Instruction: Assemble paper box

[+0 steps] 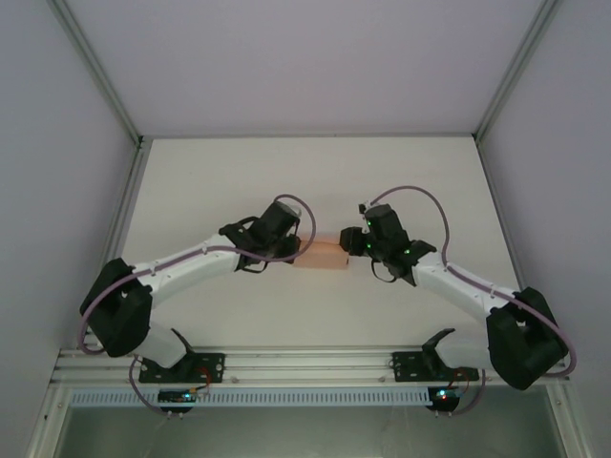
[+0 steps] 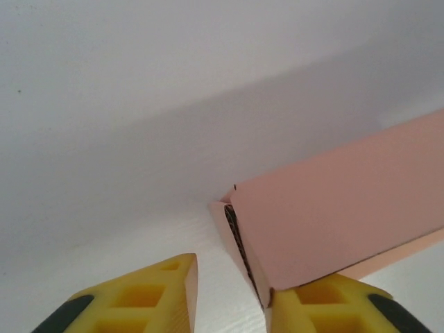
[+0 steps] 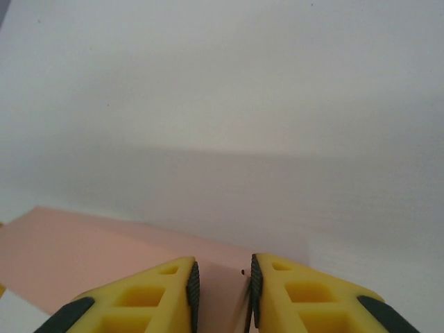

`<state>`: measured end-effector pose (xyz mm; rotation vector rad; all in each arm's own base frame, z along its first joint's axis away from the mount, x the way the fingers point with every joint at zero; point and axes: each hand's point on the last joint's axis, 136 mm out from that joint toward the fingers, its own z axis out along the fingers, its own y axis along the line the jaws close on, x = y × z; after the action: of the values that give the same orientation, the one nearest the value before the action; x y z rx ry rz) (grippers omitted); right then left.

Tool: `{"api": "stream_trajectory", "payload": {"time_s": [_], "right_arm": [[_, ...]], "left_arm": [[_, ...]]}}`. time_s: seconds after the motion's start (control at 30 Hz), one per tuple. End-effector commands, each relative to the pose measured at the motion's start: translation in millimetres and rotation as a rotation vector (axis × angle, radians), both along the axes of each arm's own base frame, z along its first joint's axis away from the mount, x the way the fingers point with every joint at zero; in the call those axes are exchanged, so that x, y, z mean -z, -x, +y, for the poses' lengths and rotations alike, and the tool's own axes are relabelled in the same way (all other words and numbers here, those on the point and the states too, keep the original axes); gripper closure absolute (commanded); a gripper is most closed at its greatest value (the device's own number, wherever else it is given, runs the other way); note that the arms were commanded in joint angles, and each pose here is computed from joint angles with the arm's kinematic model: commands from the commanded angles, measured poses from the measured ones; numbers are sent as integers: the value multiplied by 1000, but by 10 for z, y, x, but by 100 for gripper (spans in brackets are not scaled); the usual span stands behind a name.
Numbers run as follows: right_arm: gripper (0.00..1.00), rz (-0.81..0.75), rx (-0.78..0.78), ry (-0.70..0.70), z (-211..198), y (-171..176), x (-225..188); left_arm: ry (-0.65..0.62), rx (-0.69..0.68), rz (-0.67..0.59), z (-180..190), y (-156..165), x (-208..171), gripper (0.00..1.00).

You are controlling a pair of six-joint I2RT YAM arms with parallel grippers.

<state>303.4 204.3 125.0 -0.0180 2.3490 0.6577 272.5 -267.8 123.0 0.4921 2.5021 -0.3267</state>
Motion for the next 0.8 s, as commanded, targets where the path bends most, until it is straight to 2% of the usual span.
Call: {"api": "stream_trajectory", "payload": {"time_s": [0.0, 0.03, 0.17, 0.3, 0.33, 0.37, 0.53, 0.73, 0.77], "right_arm": [[73, 133, 31, 52, -132, 221, 428], [73, 132, 41, 57, -150, 228, 438], [76, 131, 58, 70, -196, 278, 493], [77, 130, 42, 92, -198, 353, 569], [77, 129, 37, 103, -205, 374, 593], [77, 124, 33, 118, -216, 387, 617], [77, 72, -8, 166, -247, 393, 680], [79, -16, -82, 229, -236, 387, 749], [80, -24, -93, 242, -240, 393, 772]], "left_arm": [[-56, 150, 98, 61, 332, -16, 58], [-53, 158, 87, 62, 330, -86, 56], [-42, 179, 71, 99, 333, -252, 37], [6, 161, 101, 74, 341, -293, 24], [33, 142, 109, 64, 326, -313, 16], [64, 107, 115, 69, 277, -350, 1], [249, -19, 158, 89, -16, -422, 0], [348, -48, 236, 23, -145, -127, 1], [374, -34, 252, -10, -146, -97, 4]]}}
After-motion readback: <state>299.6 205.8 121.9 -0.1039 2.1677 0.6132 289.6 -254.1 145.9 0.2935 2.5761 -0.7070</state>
